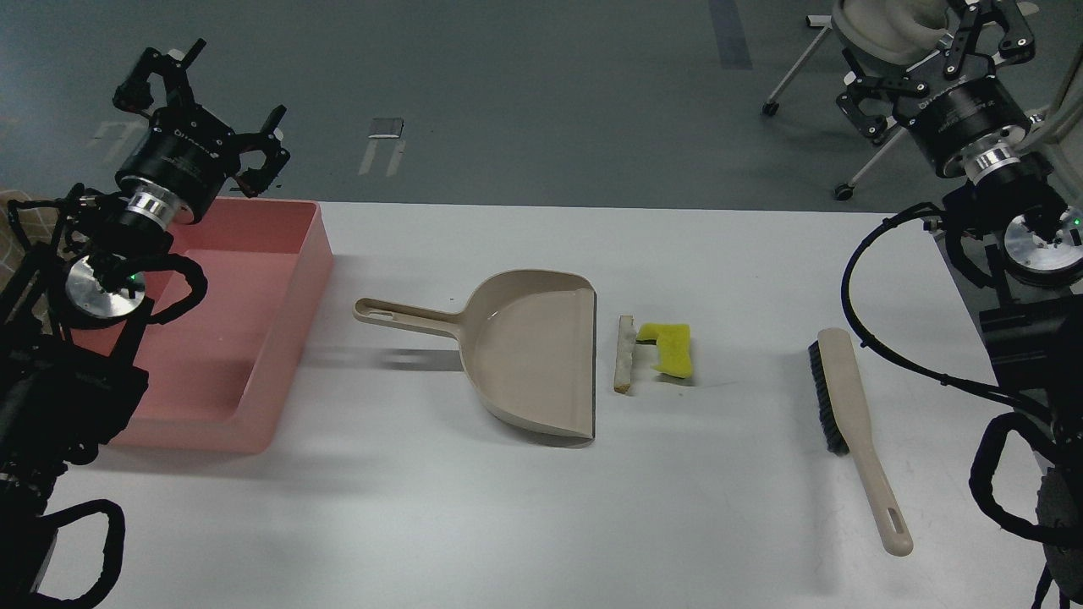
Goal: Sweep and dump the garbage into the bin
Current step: 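Move the left gripper down toward the beige dustpan handle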
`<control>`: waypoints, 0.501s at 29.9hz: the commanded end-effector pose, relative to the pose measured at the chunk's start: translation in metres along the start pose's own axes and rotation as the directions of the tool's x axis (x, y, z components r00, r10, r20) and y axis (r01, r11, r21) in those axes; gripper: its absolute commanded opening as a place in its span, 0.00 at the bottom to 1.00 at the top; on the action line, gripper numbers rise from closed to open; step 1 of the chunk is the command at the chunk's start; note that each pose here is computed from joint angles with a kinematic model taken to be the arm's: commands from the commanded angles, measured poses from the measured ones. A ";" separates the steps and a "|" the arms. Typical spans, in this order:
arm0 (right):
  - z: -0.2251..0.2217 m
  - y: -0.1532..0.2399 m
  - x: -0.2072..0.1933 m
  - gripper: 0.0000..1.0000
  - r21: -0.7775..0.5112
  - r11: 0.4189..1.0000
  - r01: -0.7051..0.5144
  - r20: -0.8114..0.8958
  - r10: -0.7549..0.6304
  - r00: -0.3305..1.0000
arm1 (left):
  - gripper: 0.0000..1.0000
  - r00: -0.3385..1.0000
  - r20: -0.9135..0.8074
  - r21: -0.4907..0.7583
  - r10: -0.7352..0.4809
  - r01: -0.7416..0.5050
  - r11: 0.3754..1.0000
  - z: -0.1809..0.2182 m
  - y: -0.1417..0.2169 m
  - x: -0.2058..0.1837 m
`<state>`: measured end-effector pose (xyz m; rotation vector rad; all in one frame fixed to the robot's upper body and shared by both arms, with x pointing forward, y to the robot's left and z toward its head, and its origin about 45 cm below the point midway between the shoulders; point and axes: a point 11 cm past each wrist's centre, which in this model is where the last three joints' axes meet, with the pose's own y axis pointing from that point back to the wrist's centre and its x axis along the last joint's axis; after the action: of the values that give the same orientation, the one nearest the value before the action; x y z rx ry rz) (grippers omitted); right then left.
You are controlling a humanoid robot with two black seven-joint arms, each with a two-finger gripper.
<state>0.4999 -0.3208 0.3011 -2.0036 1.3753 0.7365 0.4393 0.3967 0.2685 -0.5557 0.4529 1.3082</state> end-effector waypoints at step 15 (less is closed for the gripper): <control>-0.009 0.010 0.012 1.00 0.003 1.000 -0.029 -0.024 0.029 0.999 | 0.98 0.998 0.048 0.027 -0.037 0.035 0.999 0.002 -0.022 -0.024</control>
<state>0.4957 -0.3295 0.2954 -2.0007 1.3993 0.7357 0.4527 0.3812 0.2861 -0.5308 0.4295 1.2817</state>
